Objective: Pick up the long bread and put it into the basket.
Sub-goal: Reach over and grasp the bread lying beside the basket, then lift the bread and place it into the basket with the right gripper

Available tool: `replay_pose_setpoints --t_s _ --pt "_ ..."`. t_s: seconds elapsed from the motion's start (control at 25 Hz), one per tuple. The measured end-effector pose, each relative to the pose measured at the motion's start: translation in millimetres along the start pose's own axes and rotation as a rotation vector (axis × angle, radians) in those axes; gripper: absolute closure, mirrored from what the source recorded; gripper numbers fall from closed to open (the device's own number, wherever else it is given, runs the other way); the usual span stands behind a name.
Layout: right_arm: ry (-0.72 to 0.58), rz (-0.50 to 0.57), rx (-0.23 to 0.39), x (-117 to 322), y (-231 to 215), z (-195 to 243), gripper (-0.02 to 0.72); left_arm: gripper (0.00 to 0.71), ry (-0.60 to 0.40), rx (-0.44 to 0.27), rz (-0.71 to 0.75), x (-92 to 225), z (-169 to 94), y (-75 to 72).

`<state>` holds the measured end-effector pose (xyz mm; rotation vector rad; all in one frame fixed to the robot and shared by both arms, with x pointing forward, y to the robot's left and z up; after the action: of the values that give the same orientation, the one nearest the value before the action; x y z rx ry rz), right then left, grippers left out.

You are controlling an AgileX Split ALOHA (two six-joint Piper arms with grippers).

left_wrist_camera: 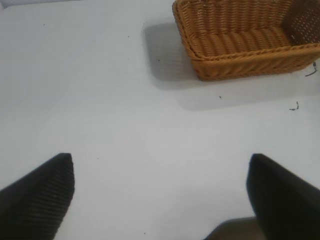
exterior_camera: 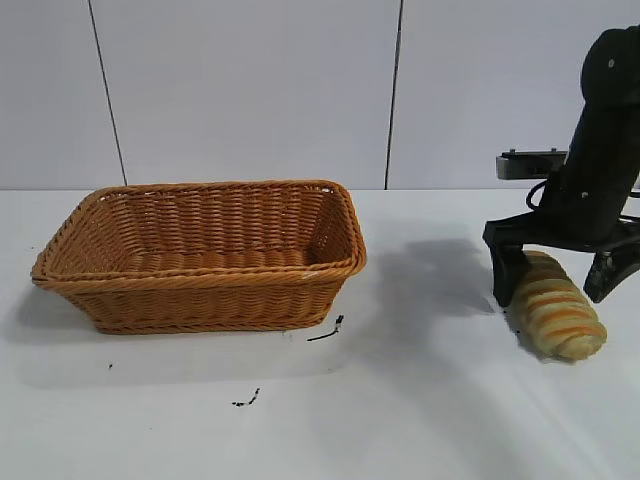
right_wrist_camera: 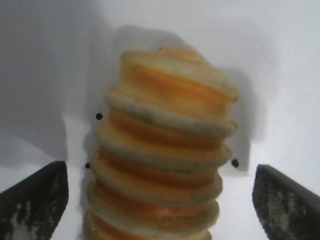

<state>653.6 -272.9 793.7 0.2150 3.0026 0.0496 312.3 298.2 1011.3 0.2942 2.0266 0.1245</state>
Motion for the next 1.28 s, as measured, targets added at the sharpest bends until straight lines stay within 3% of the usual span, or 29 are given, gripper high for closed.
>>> replay_pose_setpoints --t_s 0.2,0.32,0.48,0.88,1.28 --pt "0.015 0.007 -0.004 2.7 0.7 0.0 0.402 0.014 0.000 0.000 0.000 0.0 0.0 0.0" --pt "0.016 0.009 -0.006 2.7 1.1 -0.3 0.488 0.014 0.000 0.000 0.000 0.0 0.0 0.0" --pt "-0.011 0.007 -0.012 -3.7 2.8 -16.5 0.510 0.014 0.000 0.000 0.000 0.0 0.0 0.0" --pt "-0.086 -0.027 -0.041 -42.9 22.3 -135.6 0.517 0.014 0.000 0.000 0.000 0.0 0.0 0.0" --pt "-0.225 -0.218 -0.114 -66.9 117.1 -179.1 0.517 0.014 0.000 0.000 0.000 0.0 0.0 0.0"
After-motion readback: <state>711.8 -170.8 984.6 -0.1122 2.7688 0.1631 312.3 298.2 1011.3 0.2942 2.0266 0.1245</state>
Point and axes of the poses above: a point on each arm's last joint axis where the gripper is mounted, z pointing out along that axis toward the gripper, y along the wrist's bending axis when the last joint is at zero, x = y × z, the point moved 9 cm from there along z, pointing out along that axis toward the gripper, and after that the axes turned 10 degrees about z, right-handed, at the moved point
